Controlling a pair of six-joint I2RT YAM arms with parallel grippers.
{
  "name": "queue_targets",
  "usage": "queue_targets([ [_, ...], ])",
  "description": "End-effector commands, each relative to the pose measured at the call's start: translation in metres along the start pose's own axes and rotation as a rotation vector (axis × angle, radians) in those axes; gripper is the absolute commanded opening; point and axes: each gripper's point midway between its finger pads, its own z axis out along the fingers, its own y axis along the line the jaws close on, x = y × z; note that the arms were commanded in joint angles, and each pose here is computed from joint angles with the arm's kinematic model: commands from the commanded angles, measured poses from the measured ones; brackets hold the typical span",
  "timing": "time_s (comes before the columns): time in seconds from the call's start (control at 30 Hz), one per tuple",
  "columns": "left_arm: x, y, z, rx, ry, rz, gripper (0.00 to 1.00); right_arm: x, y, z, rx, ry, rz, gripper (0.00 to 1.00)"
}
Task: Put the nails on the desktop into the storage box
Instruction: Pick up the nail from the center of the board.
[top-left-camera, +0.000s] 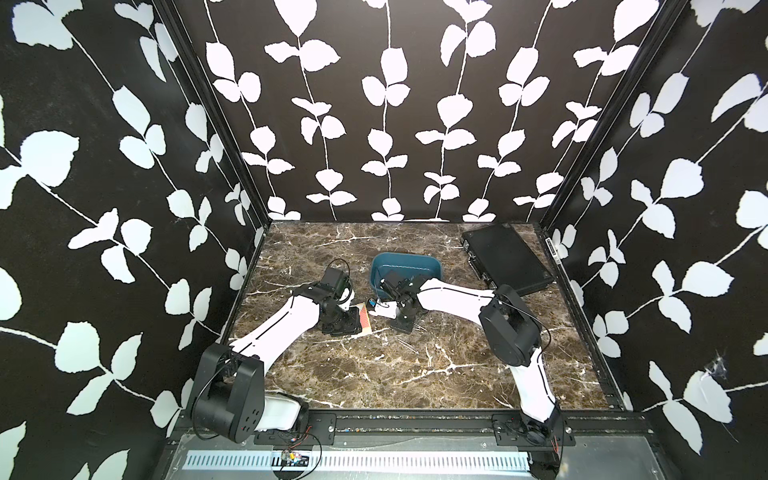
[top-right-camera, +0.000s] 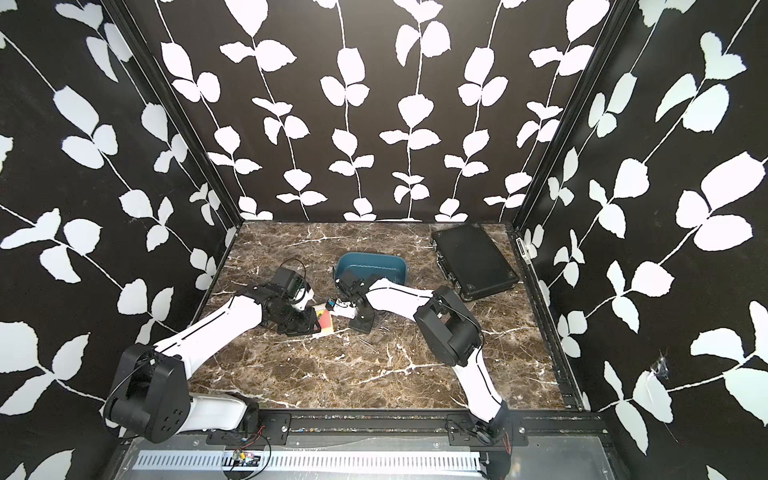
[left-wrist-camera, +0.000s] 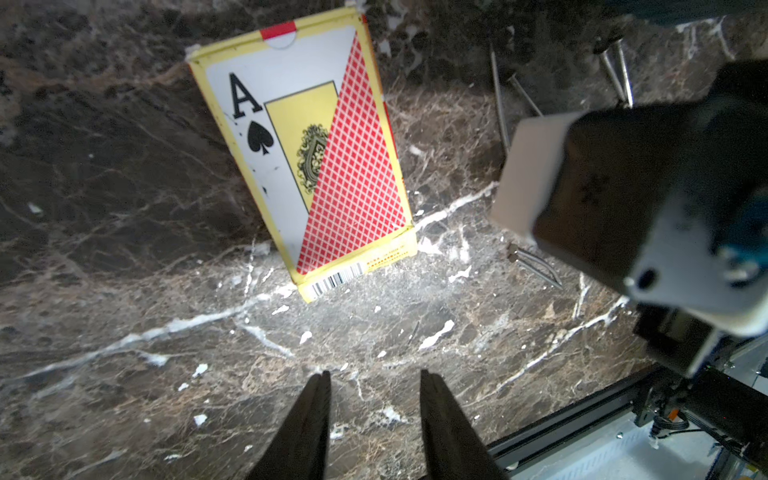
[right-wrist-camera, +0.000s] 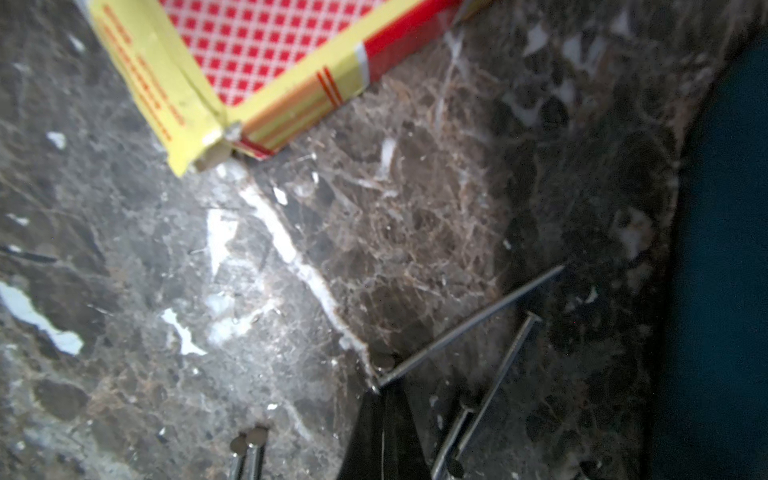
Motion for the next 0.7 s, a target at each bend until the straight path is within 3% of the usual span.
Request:
queue_targets([
  [0.0, -0.003, -0.002, -0.006, 0.017, -0.037, -0.005, 0.38, 0.012, -0.008, -0.017, 0.017, 0.042, 0.05, 0.0],
  [0.4, -0.026, -0.01, -0.033, 0.056, -0.2, -0.014, 0.38, -0.005, -0.024, -0.095, -0.066, -0.238, 0.418, 0.0],
  [0.67, -0.032, -0.013, -0.038, 0.072, -0.236, -0.019, 0.38, -0.032, -0.081, -0.163, -0.111, -0.487, 0.715, 0.0],
])
